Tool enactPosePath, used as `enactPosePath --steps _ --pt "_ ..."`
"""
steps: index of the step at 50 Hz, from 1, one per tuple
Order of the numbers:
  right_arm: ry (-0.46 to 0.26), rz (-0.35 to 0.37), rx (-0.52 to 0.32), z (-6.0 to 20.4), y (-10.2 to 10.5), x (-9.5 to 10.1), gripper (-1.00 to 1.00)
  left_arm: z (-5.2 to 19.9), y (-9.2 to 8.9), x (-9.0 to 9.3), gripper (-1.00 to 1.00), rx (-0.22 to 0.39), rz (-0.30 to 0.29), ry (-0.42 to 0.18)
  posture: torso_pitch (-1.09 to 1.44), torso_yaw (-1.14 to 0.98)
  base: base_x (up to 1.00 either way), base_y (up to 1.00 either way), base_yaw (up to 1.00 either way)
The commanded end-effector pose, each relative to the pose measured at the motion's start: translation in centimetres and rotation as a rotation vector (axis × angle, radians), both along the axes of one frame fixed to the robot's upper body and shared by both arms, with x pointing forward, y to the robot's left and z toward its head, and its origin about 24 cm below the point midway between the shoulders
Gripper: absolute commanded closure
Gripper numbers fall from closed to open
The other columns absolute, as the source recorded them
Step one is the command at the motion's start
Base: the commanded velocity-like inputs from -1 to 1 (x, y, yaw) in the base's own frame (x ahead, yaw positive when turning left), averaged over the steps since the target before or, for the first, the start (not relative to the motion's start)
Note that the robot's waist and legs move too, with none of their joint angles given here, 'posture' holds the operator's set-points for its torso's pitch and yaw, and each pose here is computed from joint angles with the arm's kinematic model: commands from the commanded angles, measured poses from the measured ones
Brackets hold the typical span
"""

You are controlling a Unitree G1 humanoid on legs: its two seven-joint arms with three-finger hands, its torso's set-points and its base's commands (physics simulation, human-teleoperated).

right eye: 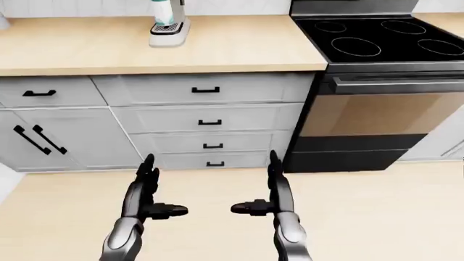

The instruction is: Press the button on the coffee machine to serve coffee.

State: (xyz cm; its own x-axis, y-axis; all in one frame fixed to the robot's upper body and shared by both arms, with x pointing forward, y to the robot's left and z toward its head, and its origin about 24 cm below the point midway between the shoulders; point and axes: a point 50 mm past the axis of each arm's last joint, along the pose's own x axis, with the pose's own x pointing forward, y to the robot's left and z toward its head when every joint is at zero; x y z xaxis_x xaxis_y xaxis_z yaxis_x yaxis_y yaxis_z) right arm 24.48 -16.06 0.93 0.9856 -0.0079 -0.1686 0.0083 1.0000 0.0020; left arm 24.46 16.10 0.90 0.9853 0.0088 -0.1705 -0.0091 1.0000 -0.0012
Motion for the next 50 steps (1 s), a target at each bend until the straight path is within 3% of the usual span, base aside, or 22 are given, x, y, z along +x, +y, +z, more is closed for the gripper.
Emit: enactPosePath --steps 1,10,17,20,26,30,31,32,33,35,36,37,39,44,50 --pt "-0.16 0.01 -0.01 2.5 0.4 2.2 -1.0 3.4 0.0 1.0 -1.0 -0.018 -0.018 -0.18 0.0 0.0 0.0 0.0 0.0" --pt "-0.156 0.003 -0.023 3.1 -0.1 0.7 -1.0 3.7 -0.1 0.8 -1.0 -0.051 -0.013 -0.18 0.0 0.0 0.0 0.0 0.0" --pt "-0.164 -0.015 -0.038 4.1 -0.1 1.0 -1.0 4.2 -0.2 0.6 -1.0 -0.067 -0.004 -0.177 0.0 0.0 0.0 0.0 0.0" --pt "-0.178 -0.023 -0.055 5.7 0.0 1.4 -1.0 5.0 -0.4 0.9 -1.0 -0.062 -0.003 -0.18 0.0 0.0 0.0 0.0 0.0" --pt "-0.176 -0.032 -0.092 8.8 -0.5 2.1 -1.0 8.3 -0.8 2.3 -1.0 -0.053 -0.021 -0.199 0.0 0.0 0.0 0.0 0.0" --pt "-0.194 -0.042 -0.097 12.2 -0.7 3.2 -1.0 11.5 -0.4 4.0 -1.0 -0.048 -0.015 -0.221 0.0 0.0 0.0 0.0 0.0" --pt "-0.228 -0.12 -0.121 13.2 -1.1 3.3 -1.0 12.3 -0.3 4.3 -1.0 -0.055 -0.012 -0.221 0.0 0.0 0.0 0.0 0.0" --pt "-0.243 -0.122 -0.151 14.1 -1.1 3.6 -1.0 13.4 -0.2 4.7 -1.0 -0.072 -0.016 -0.236 0.0 0.0 0.0 0.0 0.0" --pt "-0.235 -0.046 -0.114 14.8 -0.5 3.8 -1.0 14.2 0.0 5.4 -1.0 -0.086 -0.004 -0.252 0.0 0.0 0.0 0.0 0.0" --pt "-0.216 -0.039 -0.113 15.7 -0.5 4.2 -1.0 15.4 0.2 6.0 -1.0 -0.078 -0.003 -0.262 0.0 0.0 0.0 0.0 0.0" --pt "-0.21 -0.078 -0.108 16.7 -0.8 4.6 -1.0 16.4 0.4 6.7 -1.0 -0.055 0.005 -0.269 0.0 0.0 0.0 0.0 0.0" --pt "-0.21 -0.065 -0.114 17.1 -0.8 4.7 -1.0 16.8 0.4 6.8 -1.0 -0.064 0.001 -0.266 0.0 0.0 0.0 0.0 0.0" --pt "-0.205 -0.054 -0.104 18.9 -0.9 5.3 -1.0 18.4 0.8 7.7 -1.0 -0.028 0.008 -0.268 0.0 0.0 0.0 0.0 0.0" --pt "-0.212 -0.07 -0.13 22.7 -1.7 6.5 -1.0 22.8 1.7 8.9 -1.0 -0.037 0.019 -0.312 0.0 0.0 0.0 0.0 0.0" --pt "-0.24 -0.08 -0.114 26.5 -2.5 7.3 -1.0 26.2 2.7 10.2 -1.0 -0.027 0.063 -0.341 0.0 0.0 0.0 0.0 0.0"
